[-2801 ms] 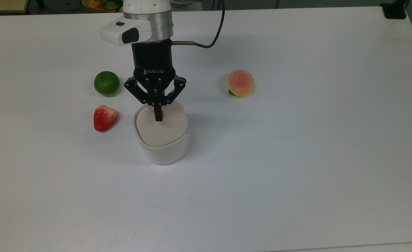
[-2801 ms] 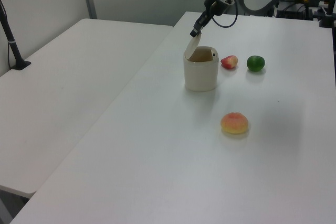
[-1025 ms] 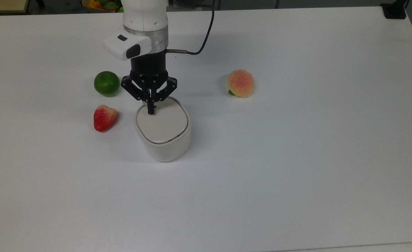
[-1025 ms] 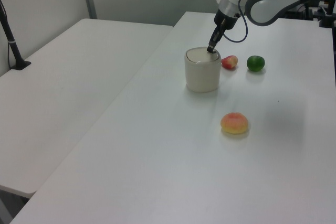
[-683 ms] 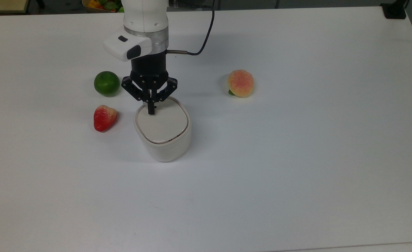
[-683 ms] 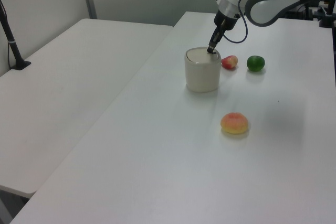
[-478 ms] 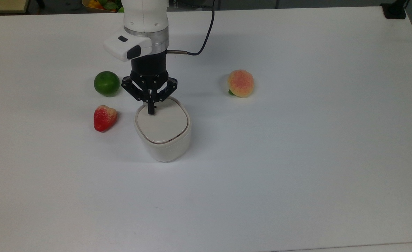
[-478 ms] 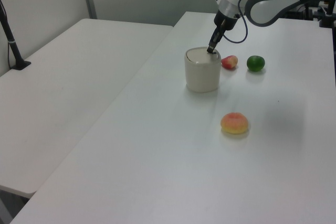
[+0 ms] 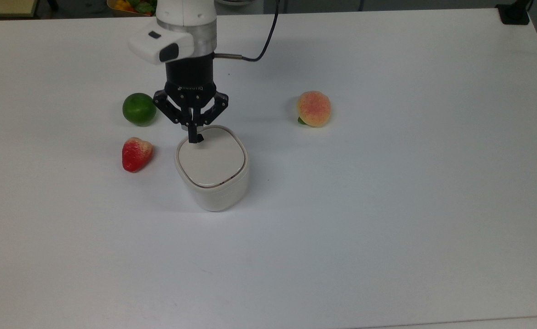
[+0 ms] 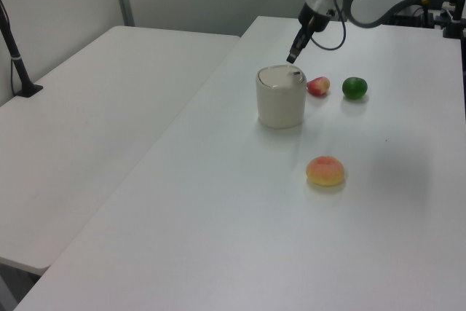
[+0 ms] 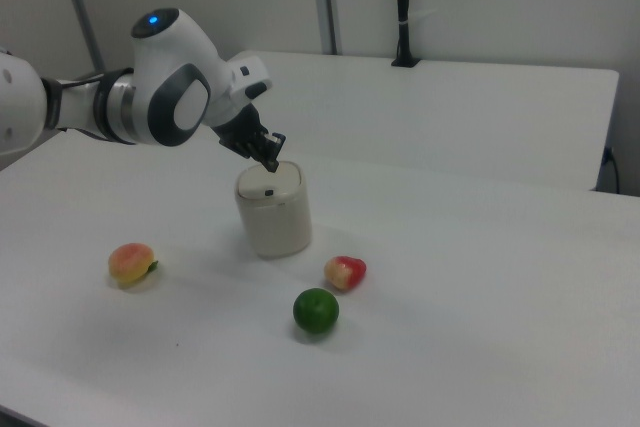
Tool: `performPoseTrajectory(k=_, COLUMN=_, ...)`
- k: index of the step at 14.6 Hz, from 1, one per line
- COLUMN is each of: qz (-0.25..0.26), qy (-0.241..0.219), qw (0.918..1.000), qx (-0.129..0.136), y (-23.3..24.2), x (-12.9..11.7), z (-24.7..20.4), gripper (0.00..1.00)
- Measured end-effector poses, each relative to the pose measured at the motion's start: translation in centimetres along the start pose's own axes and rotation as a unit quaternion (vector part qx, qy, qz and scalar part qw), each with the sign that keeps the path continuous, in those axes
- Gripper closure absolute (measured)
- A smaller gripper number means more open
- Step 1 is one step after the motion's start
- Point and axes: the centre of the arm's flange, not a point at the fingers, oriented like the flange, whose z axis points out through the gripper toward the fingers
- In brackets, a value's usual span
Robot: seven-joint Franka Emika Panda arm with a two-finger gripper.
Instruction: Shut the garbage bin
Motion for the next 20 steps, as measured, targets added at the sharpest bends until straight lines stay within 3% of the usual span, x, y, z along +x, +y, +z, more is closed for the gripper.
performPoseTrajectory(k=4, qz=0.029, qy=-0.025, qw=0.9992, qx=0.009, y=0.4, x=0.6, z=-5.2, gripper=0.93)
performPoseTrajectory(k=5, qz=0.042, qy=-0.033, qw=0.9984, qx=0.016, y=0.5, x=0.8, z=-6.7, gripper=0.86)
performPoseTrajectory(k=8, qz=0.061, qy=-0.046, qw=0.9967, qx=0.025, y=0.6, x=1.1, z=-11.6, gripper=0.45)
performPoseTrajectory(k=9, qz=0.063, qy=-0.052, qw=0.9963, qx=0.026, y=0.5, x=1.1, z=-12.2, gripper=0.37)
performPoseTrajectory(k=10, qz=0.068, qy=-0.065, qw=0.9952, qx=0.026, y=0.2, x=1.0, z=-13.1, gripper=0.22)
performPoseTrajectory(k=12, qz=0.078, qy=-0.095, qw=0.9920, qx=0.026, y=-0.2, x=0.8, z=-14.4, gripper=0.01)
performPoseTrajectory(k=16, qz=0.071, qy=-0.182, qw=0.9805, qx=0.023, y=-0.9, x=-1.1, z=-16.7, gripper=0.00)
performPoseTrajectory(k=20, qz=0.063, qy=-0.189, qw=0.9797, qx=0.025, y=-1.8, x=-1.2, z=-16.9, gripper=0.00)
